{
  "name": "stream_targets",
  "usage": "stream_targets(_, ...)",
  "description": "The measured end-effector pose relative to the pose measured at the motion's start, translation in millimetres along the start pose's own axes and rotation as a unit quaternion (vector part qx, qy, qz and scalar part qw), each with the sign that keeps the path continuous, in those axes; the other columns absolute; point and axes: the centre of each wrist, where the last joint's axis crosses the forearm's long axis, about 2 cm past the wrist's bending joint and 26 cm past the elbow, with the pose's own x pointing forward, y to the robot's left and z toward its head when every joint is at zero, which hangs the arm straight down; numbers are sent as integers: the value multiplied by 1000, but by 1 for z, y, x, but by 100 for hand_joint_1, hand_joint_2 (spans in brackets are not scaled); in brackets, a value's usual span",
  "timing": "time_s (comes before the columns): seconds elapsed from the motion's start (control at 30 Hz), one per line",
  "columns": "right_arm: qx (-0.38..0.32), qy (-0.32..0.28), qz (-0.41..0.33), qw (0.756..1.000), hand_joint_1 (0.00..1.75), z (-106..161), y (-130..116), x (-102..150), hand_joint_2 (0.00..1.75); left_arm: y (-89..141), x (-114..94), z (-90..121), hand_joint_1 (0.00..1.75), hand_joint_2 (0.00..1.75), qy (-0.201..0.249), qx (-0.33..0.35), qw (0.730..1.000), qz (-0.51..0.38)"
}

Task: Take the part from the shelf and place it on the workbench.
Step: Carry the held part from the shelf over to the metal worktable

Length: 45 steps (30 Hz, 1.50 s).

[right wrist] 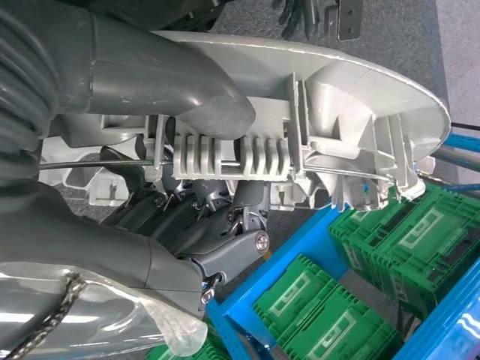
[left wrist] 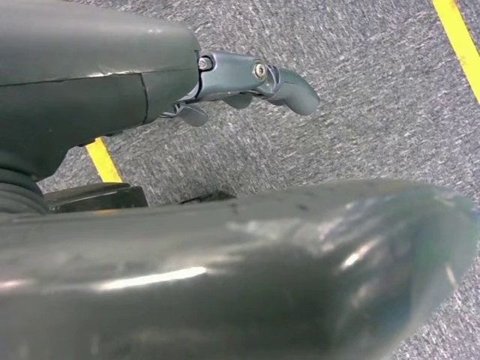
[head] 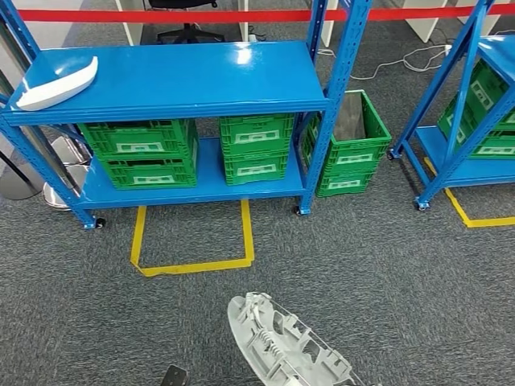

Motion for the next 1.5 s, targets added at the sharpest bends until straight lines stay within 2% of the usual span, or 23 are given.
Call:
stream_targets(0.63, -7, 12, -18, 1000, 175, -1, 6, 4, 175, 1, -1, 0, 0, 0, 0, 1, 1000, -1)
stream_targets(0.87, -7, -2, -26, 1000, 175, -4, 6, 2, 175, 1, 0, 0, 0, 0, 0, 0, 1000, -2)
stream_targets(1.5, -3, 7, -39, 999, 175, -8, 12, -5, 175, 1, -1, 0, 0, 0, 0, -2, 1000, -3)
